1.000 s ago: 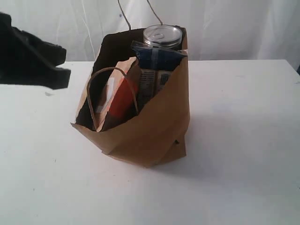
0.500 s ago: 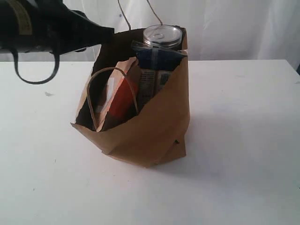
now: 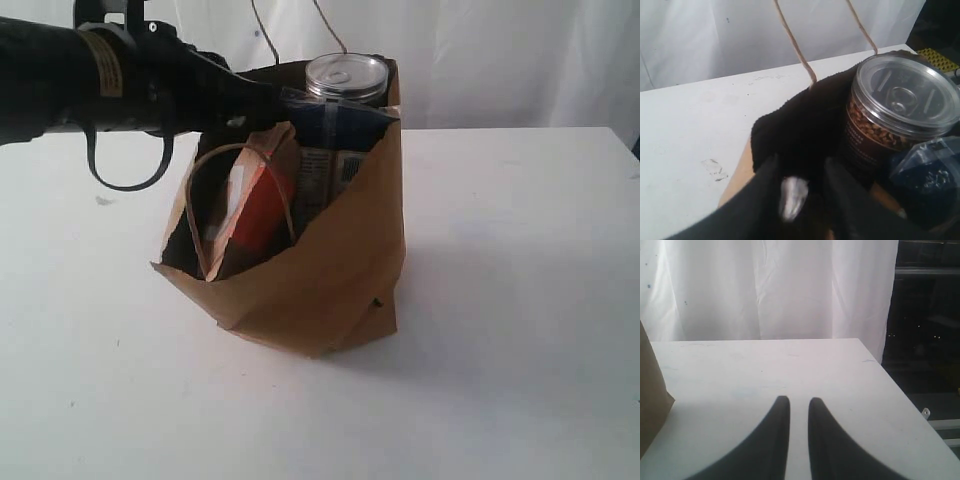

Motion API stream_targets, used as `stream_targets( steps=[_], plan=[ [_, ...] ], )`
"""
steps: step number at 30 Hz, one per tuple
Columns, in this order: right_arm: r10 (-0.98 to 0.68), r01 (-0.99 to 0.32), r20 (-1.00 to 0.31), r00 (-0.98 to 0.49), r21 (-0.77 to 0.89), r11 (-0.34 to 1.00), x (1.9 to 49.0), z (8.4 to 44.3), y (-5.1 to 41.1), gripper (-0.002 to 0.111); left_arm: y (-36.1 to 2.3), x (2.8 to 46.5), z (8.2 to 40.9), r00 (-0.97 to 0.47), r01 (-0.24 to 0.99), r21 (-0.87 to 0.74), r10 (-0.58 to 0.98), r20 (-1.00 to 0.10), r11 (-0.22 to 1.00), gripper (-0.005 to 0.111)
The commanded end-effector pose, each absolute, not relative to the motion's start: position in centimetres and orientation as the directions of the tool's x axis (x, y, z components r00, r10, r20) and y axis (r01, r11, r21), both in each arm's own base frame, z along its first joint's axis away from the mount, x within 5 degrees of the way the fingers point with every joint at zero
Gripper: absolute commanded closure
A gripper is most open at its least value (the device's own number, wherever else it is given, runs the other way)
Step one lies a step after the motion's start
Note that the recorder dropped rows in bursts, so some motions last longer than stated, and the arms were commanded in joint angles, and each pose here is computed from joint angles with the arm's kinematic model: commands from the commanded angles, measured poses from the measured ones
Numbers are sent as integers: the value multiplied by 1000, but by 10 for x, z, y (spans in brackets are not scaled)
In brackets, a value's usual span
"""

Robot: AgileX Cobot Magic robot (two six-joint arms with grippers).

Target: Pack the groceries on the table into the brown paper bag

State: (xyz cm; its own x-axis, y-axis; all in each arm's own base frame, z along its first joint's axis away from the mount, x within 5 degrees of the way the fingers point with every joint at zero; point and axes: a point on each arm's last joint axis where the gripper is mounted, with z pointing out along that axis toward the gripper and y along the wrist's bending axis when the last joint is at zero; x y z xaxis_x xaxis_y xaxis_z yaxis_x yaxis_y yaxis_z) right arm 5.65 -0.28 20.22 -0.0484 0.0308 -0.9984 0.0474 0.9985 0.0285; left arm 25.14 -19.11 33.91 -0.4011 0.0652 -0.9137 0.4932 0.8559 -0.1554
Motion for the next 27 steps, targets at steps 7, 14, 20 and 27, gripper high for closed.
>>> stream_targets(
  steps=[7,14,20,27],
  plan=[
    [31,55,-999,-37,29,998,56,202,-3,95,-188,247,353,-365,504,-174,26,-931,846,36],
    [31,55,-999,-37,29,998,56,202,-3,95,-171,229,376,-329,491,-178,-7,-944,853,45],
    [83,57,-996,-34,81,995,56,202,-3,95,-152,207,404,-266,494,-191,-62,-962,848,51],
    [83,57,-996,-34,81,995,56,202,-3,95,-126,178,428,-220,475,-206,-110,-969,856,56]
  ],
)
